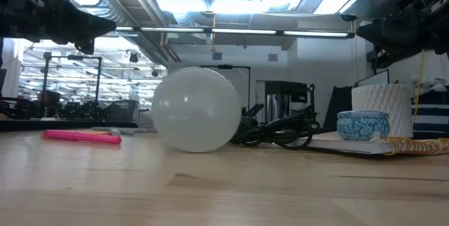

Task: Screw lightbulb
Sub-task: Return to Home Position

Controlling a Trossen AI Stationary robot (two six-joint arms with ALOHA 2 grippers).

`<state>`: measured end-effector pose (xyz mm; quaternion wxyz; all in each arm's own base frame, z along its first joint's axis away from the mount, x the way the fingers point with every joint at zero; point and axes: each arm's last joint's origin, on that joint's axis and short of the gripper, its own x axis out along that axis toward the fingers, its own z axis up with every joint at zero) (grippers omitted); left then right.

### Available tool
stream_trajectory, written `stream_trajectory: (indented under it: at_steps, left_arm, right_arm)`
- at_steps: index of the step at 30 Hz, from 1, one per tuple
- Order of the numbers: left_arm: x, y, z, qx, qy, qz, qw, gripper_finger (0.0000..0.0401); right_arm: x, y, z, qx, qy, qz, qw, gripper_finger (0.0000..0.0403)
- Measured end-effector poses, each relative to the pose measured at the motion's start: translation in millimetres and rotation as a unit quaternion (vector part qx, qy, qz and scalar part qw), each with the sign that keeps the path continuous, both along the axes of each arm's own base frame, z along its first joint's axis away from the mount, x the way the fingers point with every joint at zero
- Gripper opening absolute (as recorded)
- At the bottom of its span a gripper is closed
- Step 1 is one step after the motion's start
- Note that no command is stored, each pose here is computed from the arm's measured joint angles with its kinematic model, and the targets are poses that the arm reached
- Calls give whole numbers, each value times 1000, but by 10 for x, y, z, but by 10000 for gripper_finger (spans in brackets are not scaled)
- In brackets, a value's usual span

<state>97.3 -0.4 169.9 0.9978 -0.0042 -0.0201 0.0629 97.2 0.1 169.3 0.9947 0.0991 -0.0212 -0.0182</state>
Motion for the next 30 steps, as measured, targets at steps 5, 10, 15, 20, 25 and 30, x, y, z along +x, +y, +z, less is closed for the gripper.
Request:
stream_trajectory:
  at_steps: [5, 10, 15, 20, 25, 30]
  left_arm:
    - [0, 0, 0, 0, 0, 0, 1000, 0]
    - [0, 0, 0, 0, 0, 0, 1000, 0]
    - [0, 0, 0, 0, 0, 0, 1000, 0]
    - [0, 0, 0, 0, 0, 0, 1000, 0]
    - [0, 0, 0, 0, 0, 0, 1000, 0]
    - [0, 0, 0, 0, 0, 0, 1000, 0]
  right_arm:
    - [0, 0, -1, 0, 0, 0, 1000, 12]
    - [0, 0, -1, 0, 1, 0, 1000, 12]
    - [0, 0, 2, 0, -1, 0, 1000, 12]
    - [0, 0, 6, 0, -3, 0, 1000, 12]
    - [0, 0, 10, 0, -5, 0, 1000, 12]
    - [-1, 0, 14, 0, -7, 0, 1000, 12]
